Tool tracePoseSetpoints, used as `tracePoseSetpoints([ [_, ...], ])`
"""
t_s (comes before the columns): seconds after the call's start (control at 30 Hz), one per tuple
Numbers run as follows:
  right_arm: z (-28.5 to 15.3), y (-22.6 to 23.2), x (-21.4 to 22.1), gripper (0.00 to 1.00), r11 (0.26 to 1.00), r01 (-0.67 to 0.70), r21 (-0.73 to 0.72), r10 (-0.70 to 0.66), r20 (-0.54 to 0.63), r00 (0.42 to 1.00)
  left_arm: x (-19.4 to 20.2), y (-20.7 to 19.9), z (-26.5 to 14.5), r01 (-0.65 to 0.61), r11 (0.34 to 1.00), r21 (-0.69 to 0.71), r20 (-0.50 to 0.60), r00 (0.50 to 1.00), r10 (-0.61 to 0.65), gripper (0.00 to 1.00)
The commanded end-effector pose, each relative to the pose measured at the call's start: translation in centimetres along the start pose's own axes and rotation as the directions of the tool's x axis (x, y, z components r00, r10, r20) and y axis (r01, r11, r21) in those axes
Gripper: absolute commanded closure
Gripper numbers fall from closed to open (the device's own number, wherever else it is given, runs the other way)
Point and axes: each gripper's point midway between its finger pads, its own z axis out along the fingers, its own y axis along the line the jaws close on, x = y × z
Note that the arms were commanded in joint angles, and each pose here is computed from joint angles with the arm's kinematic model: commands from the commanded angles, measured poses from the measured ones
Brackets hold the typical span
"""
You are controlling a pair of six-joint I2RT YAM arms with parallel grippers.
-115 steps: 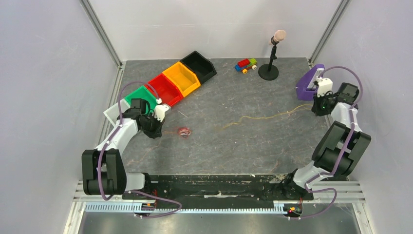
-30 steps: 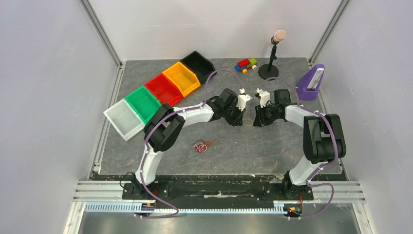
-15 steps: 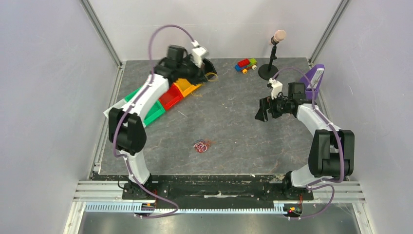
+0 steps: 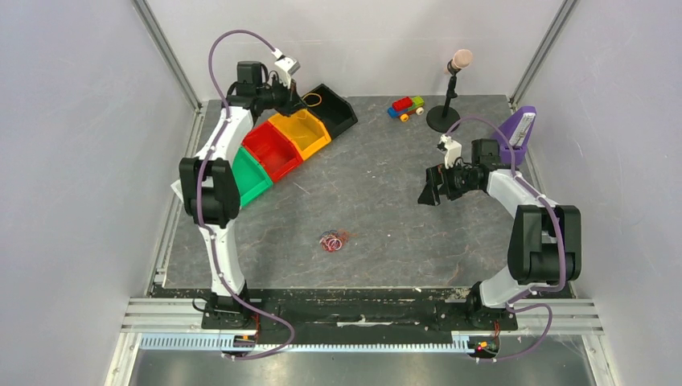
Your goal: Untangle the cables
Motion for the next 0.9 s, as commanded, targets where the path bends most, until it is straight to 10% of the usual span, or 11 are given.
tracePoseSetpoints([
  [0.0, 0.1, 0.2, -0.7, 0.02, 0.999, 0.021, -0.026, -0.02, 0.003, 1.0, -2.5, 0.9, 1.3, -0.025, 0.999, 0.02, 0.118, 0.993, 0.023, 0.98],
  [0.7, 0.6, 0.1, 0.6, 0.02, 0.999, 0.017, -0.044, -0.019, -0.041, 0.999, 11.9, 8.1, 2.0, -0.156, 0.978, -0.137, -0.354, 0.93, 0.099, 0.97],
  [0.8, 0.6, 0.3, 0.5, 0.02, 0.998, 0.017, -0.055, -0.02, -0.042, 0.999, 10.8, 8.7, 1.6, -0.16, 0.973, -0.168, -0.362, 0.928, 0.09, 0.49],
  [0.87, 0.8, 0.7, 0.3, 0.02, 0.997, 0.025, -0.069, -0.027, -0.04, 0.999, 8.8, 8.4, 1.1, -0.149, 0.972, -0.183, -0.322, 0.943, 0.084, 0.36],
])
